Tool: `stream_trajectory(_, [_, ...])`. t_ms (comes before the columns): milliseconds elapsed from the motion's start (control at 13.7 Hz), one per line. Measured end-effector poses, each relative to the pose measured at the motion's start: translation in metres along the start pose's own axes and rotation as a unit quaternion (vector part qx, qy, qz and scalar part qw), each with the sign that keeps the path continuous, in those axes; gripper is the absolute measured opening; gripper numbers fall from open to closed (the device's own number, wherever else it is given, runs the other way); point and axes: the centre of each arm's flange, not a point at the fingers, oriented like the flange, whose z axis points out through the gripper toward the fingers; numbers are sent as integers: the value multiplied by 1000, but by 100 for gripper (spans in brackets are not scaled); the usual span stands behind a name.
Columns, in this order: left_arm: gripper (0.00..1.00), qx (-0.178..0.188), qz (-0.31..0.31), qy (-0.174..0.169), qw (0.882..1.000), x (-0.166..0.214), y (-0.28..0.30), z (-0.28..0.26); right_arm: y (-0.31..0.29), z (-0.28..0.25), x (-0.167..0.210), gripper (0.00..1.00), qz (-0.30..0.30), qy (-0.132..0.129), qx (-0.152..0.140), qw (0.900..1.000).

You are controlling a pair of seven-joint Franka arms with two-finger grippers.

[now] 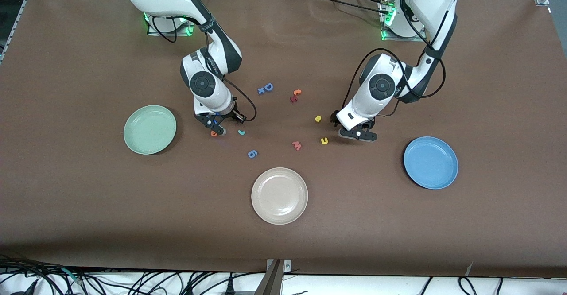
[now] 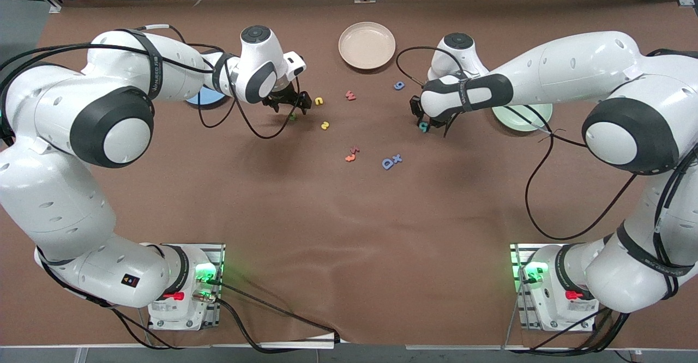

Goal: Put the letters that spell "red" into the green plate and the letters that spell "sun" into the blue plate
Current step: 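Grasp the teal a and lift it toward the green plate with the right gripper, then grasp the green u with the left gripper while the right gripper releases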

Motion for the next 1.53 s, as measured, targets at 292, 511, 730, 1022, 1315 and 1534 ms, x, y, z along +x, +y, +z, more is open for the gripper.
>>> stream_trajectory(292, [100,-5,-17,9,1000,-6,18,14,0,-1,0,27,0,-1,-1,1000])
stream_trajectory(511, [100,7,4,18,1000,-8,20,25,2,-11,7,27,6,-8,-18,1000])
stream_trajectory(730, [100,20,19,23,999,-3,10,25,3,-24,14,27,9,-8,-20,1000])
stream_trajectory(1022, [100,22,20,24,999,0,2,24,33,-50,67,27,-16,-18,-60,998])
stream_trajectory(1315, [98,24,20,19,999,-5,0,27,102,-79,150,27,-67,-35,-92,993])
stream_trajectory(1534, [89,24,21,19,999,-6,0,26,150,-86,195,27,-101,-46,-100,989])
